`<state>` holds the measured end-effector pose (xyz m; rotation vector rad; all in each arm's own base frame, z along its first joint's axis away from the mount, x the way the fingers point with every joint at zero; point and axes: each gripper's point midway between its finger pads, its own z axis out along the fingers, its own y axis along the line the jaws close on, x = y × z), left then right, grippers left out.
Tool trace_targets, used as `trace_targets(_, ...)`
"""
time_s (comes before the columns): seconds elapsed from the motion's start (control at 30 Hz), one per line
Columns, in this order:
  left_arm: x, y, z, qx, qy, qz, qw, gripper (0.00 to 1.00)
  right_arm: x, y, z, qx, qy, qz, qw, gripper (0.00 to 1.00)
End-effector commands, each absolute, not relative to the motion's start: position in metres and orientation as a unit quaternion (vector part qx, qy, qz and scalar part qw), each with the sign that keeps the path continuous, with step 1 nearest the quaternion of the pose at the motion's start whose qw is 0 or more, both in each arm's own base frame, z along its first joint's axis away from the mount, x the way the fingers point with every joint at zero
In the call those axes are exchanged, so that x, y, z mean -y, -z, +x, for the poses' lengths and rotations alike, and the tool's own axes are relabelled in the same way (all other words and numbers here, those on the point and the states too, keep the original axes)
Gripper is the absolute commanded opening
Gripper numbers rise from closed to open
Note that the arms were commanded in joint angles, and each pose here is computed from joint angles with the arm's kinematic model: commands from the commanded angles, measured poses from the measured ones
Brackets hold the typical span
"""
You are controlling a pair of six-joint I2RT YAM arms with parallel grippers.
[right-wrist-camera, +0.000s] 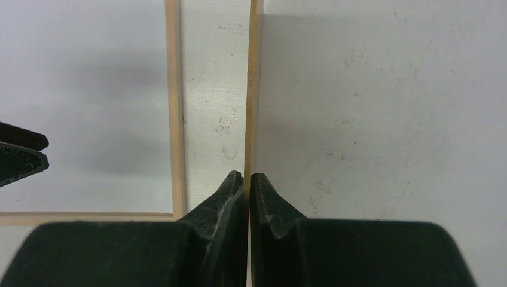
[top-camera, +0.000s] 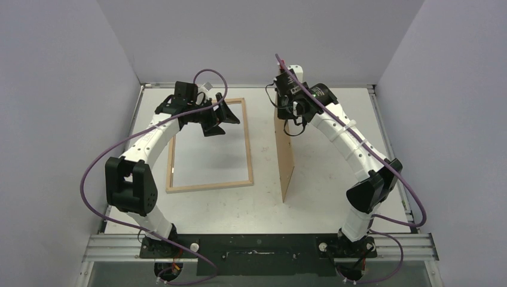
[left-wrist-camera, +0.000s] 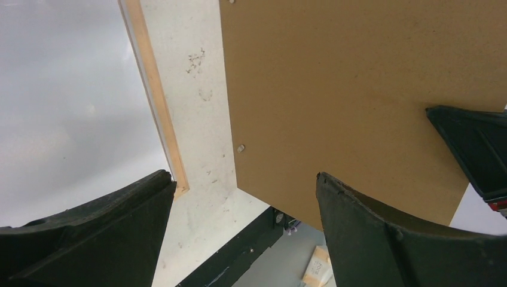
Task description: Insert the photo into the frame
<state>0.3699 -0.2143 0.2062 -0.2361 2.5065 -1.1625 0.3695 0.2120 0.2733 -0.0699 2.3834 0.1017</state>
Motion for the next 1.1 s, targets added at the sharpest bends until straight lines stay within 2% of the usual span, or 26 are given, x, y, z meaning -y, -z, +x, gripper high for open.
trace_targets(0.0, 0.230, -0.234, 0.377, -0.862, 0.456, -0.048, 0.218, 0.87, -0.215, -0.277, 0.368, -0.927, -0.033, -0.028, 0.373, 0.09)
trace_targets(0.1, 0.241, -0.251, 0.372, -0.847, 0.471, -0.020, 0.244, 0.87, -0.220, -0.280, 0.369, -0.924, -0.047, -0.025, 0.378, 0.20)
trace_targets(0.17, 0.246, -0.259, 0.369, -0.842, 0.472, -0.005, 0.261, 0.87, -0.222, -0.283, 0.371, -0.922, -0.054, -0.023, 0.382, 0.24)
trace_targets(0.27, 0.251, -0.268, 0.365, -0.836, 0.472, 0.010, 0.279, 0.88, -0.224, -0.289, 0.375, -0.919, -0.058, -0.018, 0.389, 0.25)
trace_targets(0.4, 0.248, -0.269, 0.365, -0.841, 0.457, 0.006, 0.289, 0.88, -0.224, -0.287, 0.377, -0.921, -0.051, -0.018, 0.387, 0.15)
trace_targets(0.47, 0.245, -0.271, 0.365, -0.845, 0.447, 0.006, 0.294, 0.89, -0.224, -0.288, 0.376, -0.921, -0.052, -0.019, 0.384, 0.14)
trace_targets(0.57, 0.245, -0.284, 0.361, -0.839, 0.445, 0.024, 0.313, 0.96, -0.229, -0.293, 0.376, -0.918, -0.068, -0.024, 0.390, 0.23)
trace_targets(0.67, 0.239, -0.289, 0.360, -0.836, 0.429, 0.037, 0.341, 0.97, -0.231, -0.296, 0.377, -0.916, -0.077, -0.027, 0.393, 0.25)
trace_targets(0.9, 0.201, -0.281, 0.372, -0.859, 0.355, 0.012, 0.368, 0.97, -0.217, -0.273, 0.374, -0.928, -0.059, -0.031, 0.367, 0.21)
trace_targets(1.0, 0.171, -0.275, 0.379, -0.869, 0.334, -0.018, 0.365, 0.97, -0.218, -0.271, 0.373, -0.931, -0.063, -0.035, 0.359, 0.15)
trace_targets(1.07, 0.145, -0.270, 0.383, -0.876, 0.310, -0.040, 0.366, 0.97, -0.216, -0.272, 0.372, -0.931, -0.061, -0.036, 0.357, 0.06)
